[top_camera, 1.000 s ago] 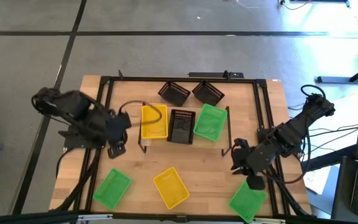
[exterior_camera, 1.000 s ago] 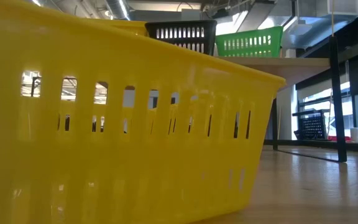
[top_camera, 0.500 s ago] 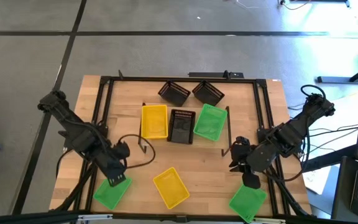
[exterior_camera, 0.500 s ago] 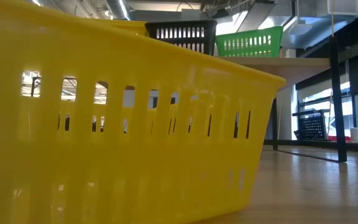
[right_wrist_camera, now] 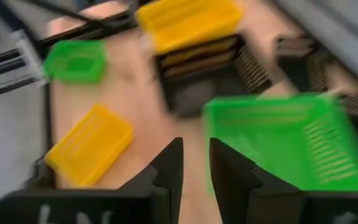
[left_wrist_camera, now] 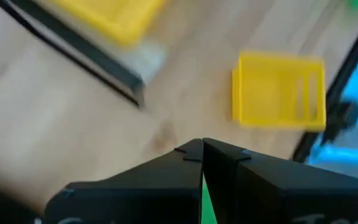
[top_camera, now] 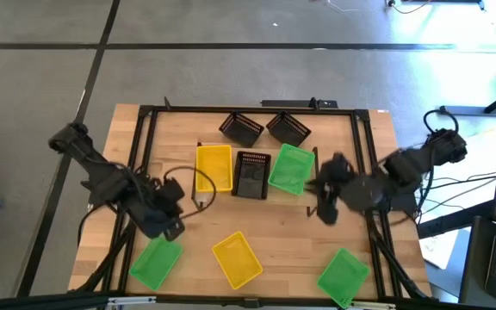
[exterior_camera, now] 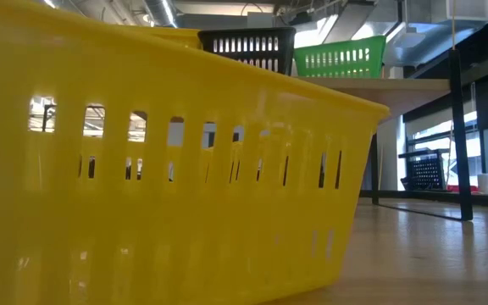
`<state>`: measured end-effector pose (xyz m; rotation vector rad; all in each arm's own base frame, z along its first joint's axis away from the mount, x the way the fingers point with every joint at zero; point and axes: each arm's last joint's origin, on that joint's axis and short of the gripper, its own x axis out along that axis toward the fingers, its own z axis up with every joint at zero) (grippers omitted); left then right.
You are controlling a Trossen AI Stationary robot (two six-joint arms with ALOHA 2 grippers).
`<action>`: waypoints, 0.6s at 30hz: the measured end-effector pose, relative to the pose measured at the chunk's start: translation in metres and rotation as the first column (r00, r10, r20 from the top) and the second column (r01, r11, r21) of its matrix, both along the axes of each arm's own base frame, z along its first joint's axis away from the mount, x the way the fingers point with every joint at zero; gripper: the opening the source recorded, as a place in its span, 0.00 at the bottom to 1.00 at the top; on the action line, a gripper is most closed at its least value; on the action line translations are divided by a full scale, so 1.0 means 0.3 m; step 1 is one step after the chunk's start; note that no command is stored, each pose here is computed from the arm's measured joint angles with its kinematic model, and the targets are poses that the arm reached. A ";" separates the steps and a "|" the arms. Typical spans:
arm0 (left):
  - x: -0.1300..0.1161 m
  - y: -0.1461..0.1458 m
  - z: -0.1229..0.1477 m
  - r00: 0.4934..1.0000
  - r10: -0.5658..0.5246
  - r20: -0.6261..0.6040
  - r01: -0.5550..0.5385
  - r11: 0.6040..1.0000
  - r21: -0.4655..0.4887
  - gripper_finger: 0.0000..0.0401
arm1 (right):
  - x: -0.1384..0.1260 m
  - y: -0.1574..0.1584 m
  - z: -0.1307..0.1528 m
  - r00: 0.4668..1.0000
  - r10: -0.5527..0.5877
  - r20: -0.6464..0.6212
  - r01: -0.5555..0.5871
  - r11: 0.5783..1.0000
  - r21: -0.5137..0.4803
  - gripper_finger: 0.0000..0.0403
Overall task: Stack baskets on shelf by color
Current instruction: Stack the right black bin on the other black bin on the shelf
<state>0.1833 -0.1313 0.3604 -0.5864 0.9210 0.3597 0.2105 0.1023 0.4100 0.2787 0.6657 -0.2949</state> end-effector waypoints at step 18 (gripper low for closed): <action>-0.034 0.362 0.132 0.938 0.280 0.205 -0.317 0.932 0.176 0.00 | 0.011 -0.663 0.116 0.987 -0.143 -0.074 0.140 0.989 -0.037 0.19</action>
